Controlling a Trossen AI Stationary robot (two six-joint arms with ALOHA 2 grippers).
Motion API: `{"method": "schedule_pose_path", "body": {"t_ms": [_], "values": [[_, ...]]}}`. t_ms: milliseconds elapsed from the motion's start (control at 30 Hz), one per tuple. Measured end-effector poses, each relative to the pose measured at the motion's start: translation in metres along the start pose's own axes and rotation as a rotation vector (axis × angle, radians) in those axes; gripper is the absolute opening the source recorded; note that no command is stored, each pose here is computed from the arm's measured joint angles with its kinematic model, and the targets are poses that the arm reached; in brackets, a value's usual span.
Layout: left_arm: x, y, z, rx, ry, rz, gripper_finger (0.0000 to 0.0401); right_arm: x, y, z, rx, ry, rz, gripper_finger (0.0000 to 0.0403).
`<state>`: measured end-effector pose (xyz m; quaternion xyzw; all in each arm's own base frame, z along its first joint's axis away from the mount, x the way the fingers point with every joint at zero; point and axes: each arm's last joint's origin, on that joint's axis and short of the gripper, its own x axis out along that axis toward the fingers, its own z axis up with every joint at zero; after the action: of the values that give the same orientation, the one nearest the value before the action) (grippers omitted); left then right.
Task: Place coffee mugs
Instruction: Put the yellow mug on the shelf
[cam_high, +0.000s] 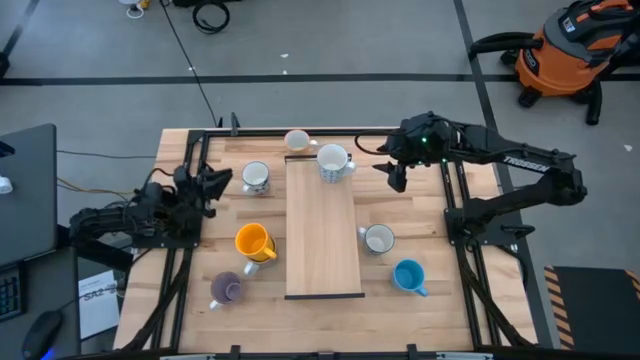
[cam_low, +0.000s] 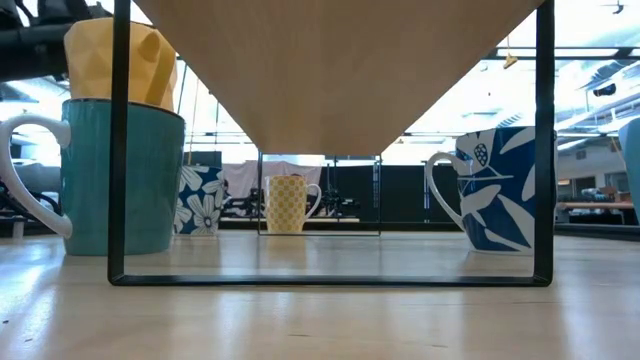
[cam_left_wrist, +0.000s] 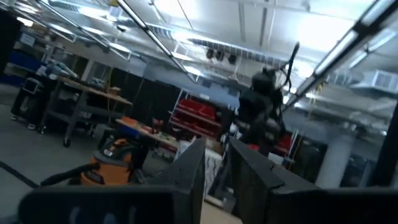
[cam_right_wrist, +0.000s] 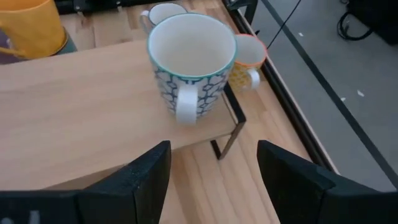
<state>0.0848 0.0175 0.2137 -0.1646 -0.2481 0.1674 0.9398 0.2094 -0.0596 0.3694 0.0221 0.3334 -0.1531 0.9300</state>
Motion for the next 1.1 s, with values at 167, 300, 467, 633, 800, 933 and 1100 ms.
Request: {"method": "schedule_pose_path", "body": {"t_ms": [167, 300, 467, 633, 800, 933, 1100], "values": [[0.013, -0.009, 0.018, -0.004, 0.003, 0.017, 0.0117, 0.000, -0.005, 0.002, 0.018, -0.021, -0.012, 0.0245], [0.029, -0.019, 0.031, 0.033, 0.037, 0.027, 0.0141, 0.000, -0.007, 0.007, 0.025, -0.069, -0.021, 0.0245], [0.049, -0.031, 0.047, 0.042, 0.059, 0.033, 0.0153, -0.001, -0.012, 0.015, -0.005, -0.156, -0.042, 0.0245], [0.059, -0.038, 0.057, 0.048, 0.094, 0.005, 0.0153, -0.002, -0.018, 0.023, -0.046, -0.240, -0.076, 0.0246], [0.062, -0.041, 0.062, 0.049, 0.085, -0.008, 0.0153, -0.003, -0.026, 0.024, -0.044, -0.257, -0.106, 0.0246], [0.064, -0.038, 0.062, 0.112, 0.059, 0.104, 0.0153, -0.003, -0.029, 0.023, -0.031, -0.254, -0.090, 0.0246], [0.077, -0.033, 0.052, 0.204, 0.086, 0.256, 0.0153, -0.003, -0.030, 0.023, -0.026, -0.259, -0.043, 0.0246]]}}
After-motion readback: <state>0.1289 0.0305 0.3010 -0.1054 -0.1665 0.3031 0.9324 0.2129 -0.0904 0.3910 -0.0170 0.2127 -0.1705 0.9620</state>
